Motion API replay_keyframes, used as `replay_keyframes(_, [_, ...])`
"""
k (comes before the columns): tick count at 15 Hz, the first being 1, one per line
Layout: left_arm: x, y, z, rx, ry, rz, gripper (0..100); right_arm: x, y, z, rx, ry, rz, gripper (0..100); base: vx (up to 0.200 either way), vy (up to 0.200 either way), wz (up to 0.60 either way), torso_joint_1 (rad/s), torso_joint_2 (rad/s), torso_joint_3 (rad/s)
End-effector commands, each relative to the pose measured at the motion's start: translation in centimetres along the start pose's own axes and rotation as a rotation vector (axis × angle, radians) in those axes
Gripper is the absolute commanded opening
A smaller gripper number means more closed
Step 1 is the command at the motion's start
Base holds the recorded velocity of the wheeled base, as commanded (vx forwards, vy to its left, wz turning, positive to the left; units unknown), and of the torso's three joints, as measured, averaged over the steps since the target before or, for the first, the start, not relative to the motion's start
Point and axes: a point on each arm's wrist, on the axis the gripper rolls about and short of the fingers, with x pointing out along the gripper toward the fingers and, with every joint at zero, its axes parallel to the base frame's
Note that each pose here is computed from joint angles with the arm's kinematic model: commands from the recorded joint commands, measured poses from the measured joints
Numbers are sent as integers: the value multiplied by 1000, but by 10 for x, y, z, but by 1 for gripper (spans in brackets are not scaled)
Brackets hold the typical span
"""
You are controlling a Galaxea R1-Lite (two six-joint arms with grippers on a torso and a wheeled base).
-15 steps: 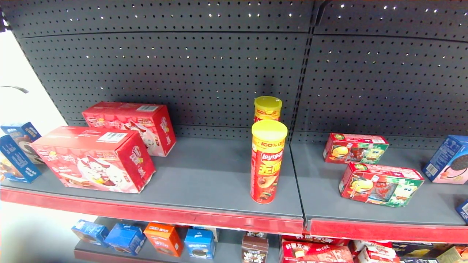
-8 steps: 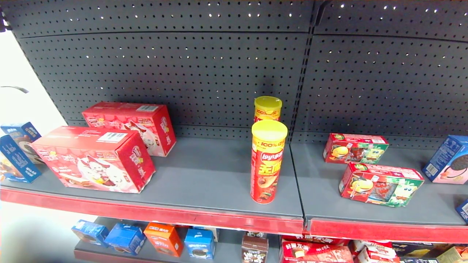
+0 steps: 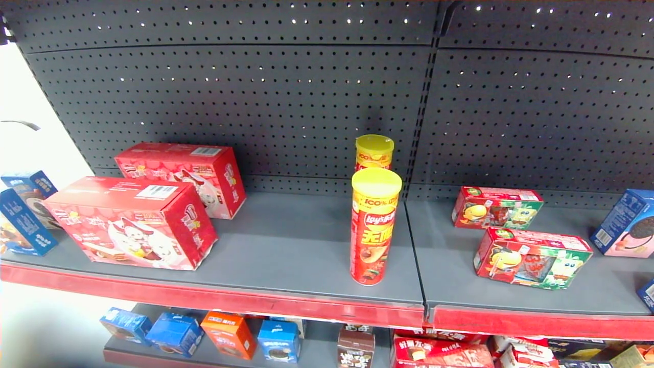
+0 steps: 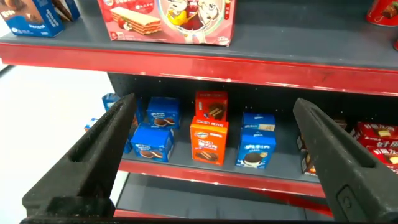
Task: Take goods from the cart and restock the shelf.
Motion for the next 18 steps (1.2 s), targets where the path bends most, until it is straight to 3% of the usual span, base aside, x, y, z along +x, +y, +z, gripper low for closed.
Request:
replay_keyframes(1, [0, 0, 0, 0, 5, 1, 100, -1, 0, 0, 1, 1, -7, 100, 0, 0, 0, 0, 0, 0])
replay_keyframes(11, [0, 0, 0, 1, 4, 5, 100, -6, 1, -6, -9, 14, -69, 100, 0, 0, 0, 0, 0, 0])
replay_keyframes(18, [0, 0, 0, 0, 4, 2, 100, -28, -8, -12, -91, 13, -228, 100, 0, 0, 0, 0, 0, 0])
